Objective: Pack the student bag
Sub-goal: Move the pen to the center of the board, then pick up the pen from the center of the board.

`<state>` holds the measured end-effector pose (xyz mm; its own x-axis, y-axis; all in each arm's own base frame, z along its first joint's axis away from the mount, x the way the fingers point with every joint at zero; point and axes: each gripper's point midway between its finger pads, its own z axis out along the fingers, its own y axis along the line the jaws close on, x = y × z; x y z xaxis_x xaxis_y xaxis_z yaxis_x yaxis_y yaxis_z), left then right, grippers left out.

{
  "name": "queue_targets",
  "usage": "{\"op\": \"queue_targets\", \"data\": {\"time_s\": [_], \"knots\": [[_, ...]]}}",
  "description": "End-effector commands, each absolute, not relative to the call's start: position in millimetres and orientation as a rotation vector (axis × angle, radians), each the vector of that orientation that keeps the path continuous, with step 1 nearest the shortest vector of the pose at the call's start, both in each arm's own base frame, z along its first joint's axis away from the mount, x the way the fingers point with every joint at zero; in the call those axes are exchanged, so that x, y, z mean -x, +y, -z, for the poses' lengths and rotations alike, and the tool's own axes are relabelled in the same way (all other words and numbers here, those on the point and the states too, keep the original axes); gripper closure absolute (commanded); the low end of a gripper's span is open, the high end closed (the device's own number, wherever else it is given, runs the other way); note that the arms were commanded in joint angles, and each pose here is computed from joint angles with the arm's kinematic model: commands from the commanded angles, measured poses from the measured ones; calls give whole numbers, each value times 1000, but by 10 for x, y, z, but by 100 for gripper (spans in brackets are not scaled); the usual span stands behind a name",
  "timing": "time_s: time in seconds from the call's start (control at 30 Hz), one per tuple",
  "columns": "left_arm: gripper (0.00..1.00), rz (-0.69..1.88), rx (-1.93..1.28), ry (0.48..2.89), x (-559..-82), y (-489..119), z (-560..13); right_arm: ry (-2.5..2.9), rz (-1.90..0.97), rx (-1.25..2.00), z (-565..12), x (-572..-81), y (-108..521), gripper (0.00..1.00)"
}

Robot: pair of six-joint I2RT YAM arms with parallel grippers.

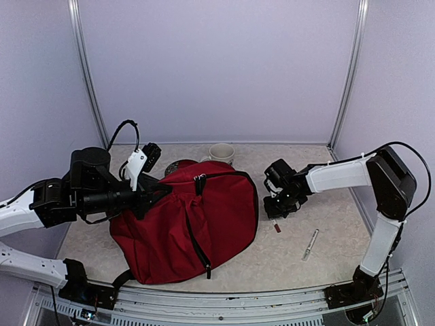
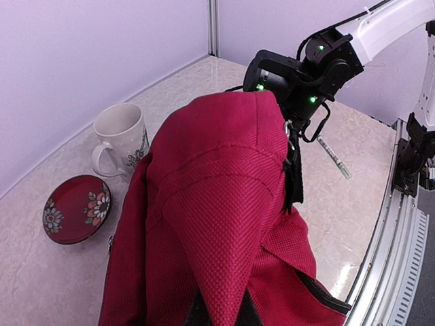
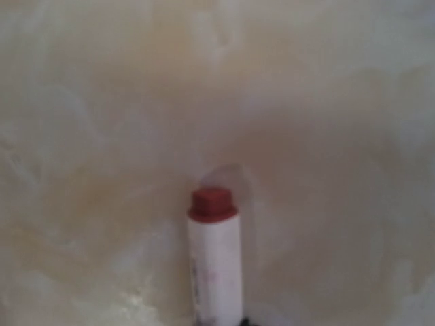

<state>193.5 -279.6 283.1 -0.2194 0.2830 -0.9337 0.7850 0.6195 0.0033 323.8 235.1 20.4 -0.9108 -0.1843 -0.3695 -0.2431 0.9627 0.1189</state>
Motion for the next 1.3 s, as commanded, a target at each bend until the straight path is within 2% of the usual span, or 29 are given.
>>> {"op": "queue_targets", "data": {"time_s": [0.0, 0.07, 0.17, 0.37, 0.4, 0.53, 0.73, 0.97, 1.07, 1.27], "knots": [[100, 635, -778, 1657, -1961, -2752, -3260, 2980, -55, 417, 93, -2728, 2129, 92], [100, 631, -780, 1658, -1969, -2758, -3248, 3020, -14, 440, 86, -2584, 2082, 83], [100, 631, -789, 1658, -1983, -2792, -3230, 3040, 24, 465, 70, -2505, 2060, 75], [100, 643, -796, 1652, -1976, -2818, -3266, 3020, 121, 560, 165, -2702, 2110, 74], [100, 642, -791, 1654, -1973, -2800, -3268, 3026, 138, 569, 186, -2717, 2113, 76], [100, 635, -766, 1651, -1956, -2711, -3287, 3014, 116, 570, 192, -2738, 2147, 99], [100, 628, -770, 1654, -1970, -2720, -3271, 2921, 103, 503, -125, -2793, 2086, 100], [100, 628, -771, 1651, -1991, -2753, -3272, 2629, -237, 504, -963, -2927, 2376, 100], [100, 626, -762, 1653, -2006, -2748, -3267, 2381, -534, 590, -1558, -2837, 2722, 100], [100, 620, -747, 1662, -2065, -2775, -3257, 1672, -1086, 818, -2706, -2010, 3396, 100]]}}
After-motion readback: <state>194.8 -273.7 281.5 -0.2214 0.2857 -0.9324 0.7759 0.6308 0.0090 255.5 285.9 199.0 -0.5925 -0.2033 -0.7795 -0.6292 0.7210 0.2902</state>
